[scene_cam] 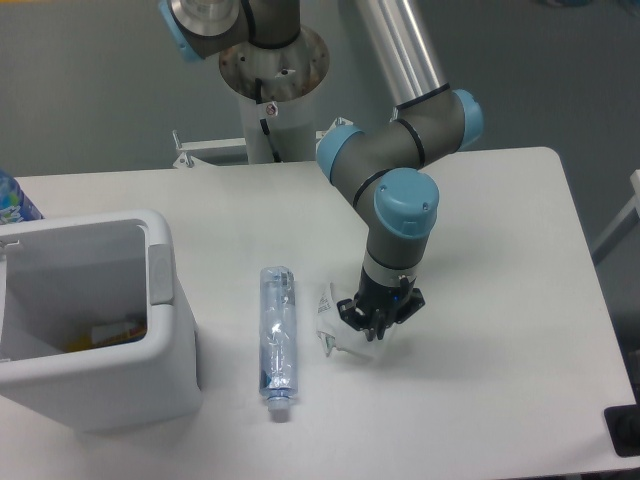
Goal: Place the trash in the trash can
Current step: 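Lower the gripper onto the crumpled bag and close on it, then lift the bag and carry it over the white trash bin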
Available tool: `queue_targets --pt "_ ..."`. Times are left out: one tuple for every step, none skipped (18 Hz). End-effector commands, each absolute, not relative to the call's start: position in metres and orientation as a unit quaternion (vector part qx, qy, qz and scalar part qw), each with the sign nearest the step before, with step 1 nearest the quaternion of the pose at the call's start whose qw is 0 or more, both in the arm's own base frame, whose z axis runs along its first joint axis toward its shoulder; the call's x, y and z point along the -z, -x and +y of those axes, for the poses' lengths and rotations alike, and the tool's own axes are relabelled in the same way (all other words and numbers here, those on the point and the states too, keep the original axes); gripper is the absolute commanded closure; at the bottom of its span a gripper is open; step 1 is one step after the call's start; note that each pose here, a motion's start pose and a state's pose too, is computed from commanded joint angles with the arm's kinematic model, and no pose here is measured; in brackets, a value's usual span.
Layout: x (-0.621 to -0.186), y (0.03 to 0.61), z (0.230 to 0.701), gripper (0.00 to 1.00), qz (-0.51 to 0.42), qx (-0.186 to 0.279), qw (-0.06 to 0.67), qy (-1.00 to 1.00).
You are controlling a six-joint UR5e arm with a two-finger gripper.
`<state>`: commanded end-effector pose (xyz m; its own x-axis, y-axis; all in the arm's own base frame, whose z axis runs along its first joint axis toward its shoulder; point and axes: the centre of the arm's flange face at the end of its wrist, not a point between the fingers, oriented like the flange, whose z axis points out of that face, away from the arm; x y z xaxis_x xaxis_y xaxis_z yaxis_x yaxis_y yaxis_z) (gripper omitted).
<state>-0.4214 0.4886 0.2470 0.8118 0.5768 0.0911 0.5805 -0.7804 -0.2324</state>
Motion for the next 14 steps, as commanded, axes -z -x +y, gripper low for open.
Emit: queue_targets --pt "-0.248 0.422 0.49 0.95 -0.306 0.007 0.127 0.944" --pt "-0.249 0.423 0.49 0.95 -0.306 0.006 0.128 0.943" --pt "-0.25 0.424 0.49 0.95 -0.306 0.006 0.129 0.943" --pt "-0.253 0.425 0.489 0.95 -0.307 0.005 0.131 0.943" --pt "-0.257 0.428 0.49 0.95 -0.307 0.003 0.135 0.942" --pt "-0.26 0.429 0.492 0.95 -0.307 0.002 0.139 0.942" --pt "-0.261 0.43 0.492 0.95 -0.307 0.0 0.14 0.941" --pt "-0.268 0.433 0.493 0.95 -0.308 -0.003 0.147 0.94" --pt "-0.28 0.438 0.495 0.95 -0.313 -0.009 0.157 0.937" --pt "-0.291 0.443 0.498 0.95 -0.32 -0.01 0.169 0.932" --pt "-0.301 0.446 0.502 0.95 -0.325 -0.007 0.182 0.928" --pt "-0.311 0.449 0.506 0.95 -0.33 -0.002 0.196 0.924" --pt "-0.323 0.45 0.508 0.96 -0.33 0.002 0.21 0.92" --pt "-0.335 0.452 0.508 0.96 -0.33 0.004 0.223 0.917"
